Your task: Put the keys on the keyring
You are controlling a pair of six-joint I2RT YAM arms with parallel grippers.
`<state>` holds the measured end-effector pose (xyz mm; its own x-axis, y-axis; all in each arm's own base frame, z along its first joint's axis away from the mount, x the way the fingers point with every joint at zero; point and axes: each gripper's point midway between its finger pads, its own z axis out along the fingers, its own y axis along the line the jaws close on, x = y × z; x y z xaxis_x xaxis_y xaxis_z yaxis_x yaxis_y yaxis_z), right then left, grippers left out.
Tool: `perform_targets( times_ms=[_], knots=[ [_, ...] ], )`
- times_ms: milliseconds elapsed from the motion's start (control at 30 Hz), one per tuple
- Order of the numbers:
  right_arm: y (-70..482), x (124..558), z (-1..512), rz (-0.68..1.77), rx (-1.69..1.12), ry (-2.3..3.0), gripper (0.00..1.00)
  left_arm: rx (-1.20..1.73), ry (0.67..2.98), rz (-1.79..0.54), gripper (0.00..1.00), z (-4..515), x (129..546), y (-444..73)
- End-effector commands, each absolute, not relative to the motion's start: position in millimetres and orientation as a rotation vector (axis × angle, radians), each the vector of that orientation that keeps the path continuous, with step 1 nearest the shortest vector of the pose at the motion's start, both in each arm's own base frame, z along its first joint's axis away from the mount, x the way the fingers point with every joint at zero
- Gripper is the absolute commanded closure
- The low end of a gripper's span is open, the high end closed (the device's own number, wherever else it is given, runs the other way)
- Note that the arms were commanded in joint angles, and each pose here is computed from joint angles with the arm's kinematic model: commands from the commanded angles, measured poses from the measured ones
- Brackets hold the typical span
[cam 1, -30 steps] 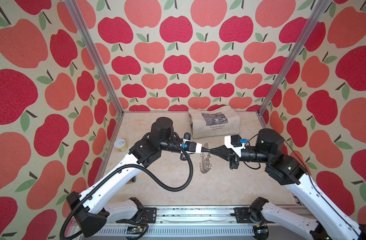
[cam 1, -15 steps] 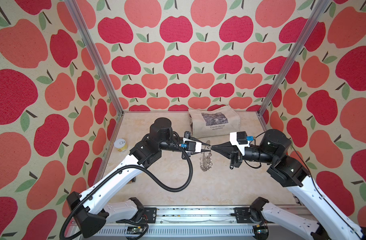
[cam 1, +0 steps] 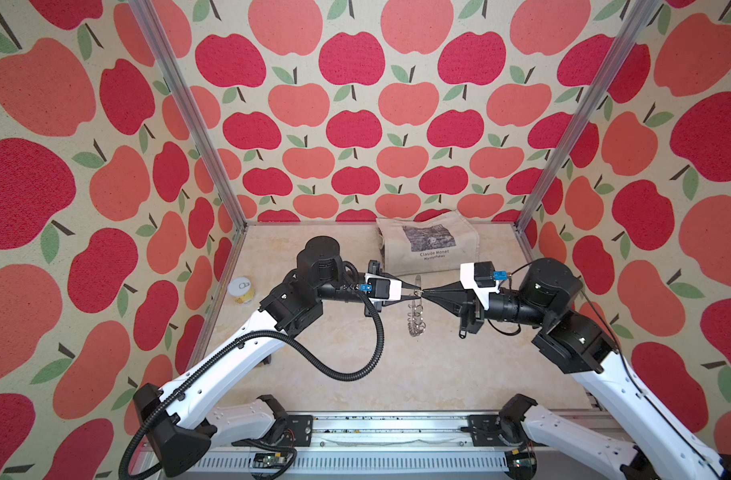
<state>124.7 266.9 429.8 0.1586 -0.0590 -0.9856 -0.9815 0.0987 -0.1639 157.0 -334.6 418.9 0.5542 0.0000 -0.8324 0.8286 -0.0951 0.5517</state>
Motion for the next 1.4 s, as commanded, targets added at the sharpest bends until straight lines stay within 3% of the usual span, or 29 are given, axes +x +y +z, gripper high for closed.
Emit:
perform_targets(
  times_ms=[0,267,667,967,1167,1233,1267,1300,1367],
  knots=[
    [263,121,438,0.997,-1.228,1.140,1.00,1.500,0.692,-0.826,0.86,431,149,-332],
    [262,121,436,0.994,-1.225,1.149,1.00,1.487,0.687,-0.844,0.92,436,148,-332],
    [263,122,434,0.992,-1.227,1.153,1.00,1.453,0.683,-0.864,0.85,445,146,-330],
    [262,121,435,0.993,-1.225,1.152,1.00,1.453,0.691,-0.863,0.99,444,147,-330],
    [263,119,433,1.009,-1.237,1.155,1.00,1.464,0.698,-0.817,1.00,436,152,-331],
    [260,121,430,0.987,-1.222,1.172,0.91,1.469,0.672,-0.779,1.00,433,152,-329],
    [257,123,429,0.961,-1.206,1.181,0.76,1.472,0.655,-0.759,1.00,432,152,-328],
    [253,126,427,0.931,-1.190,1.197,0.67,1.474,0.634,-0.742,1.00,433,150,-326],
    [246,132,423,0.874,-1.168,1.236,0.58,1.476,0.604,-0.713,1.00,433,149,-325]
  ],
)
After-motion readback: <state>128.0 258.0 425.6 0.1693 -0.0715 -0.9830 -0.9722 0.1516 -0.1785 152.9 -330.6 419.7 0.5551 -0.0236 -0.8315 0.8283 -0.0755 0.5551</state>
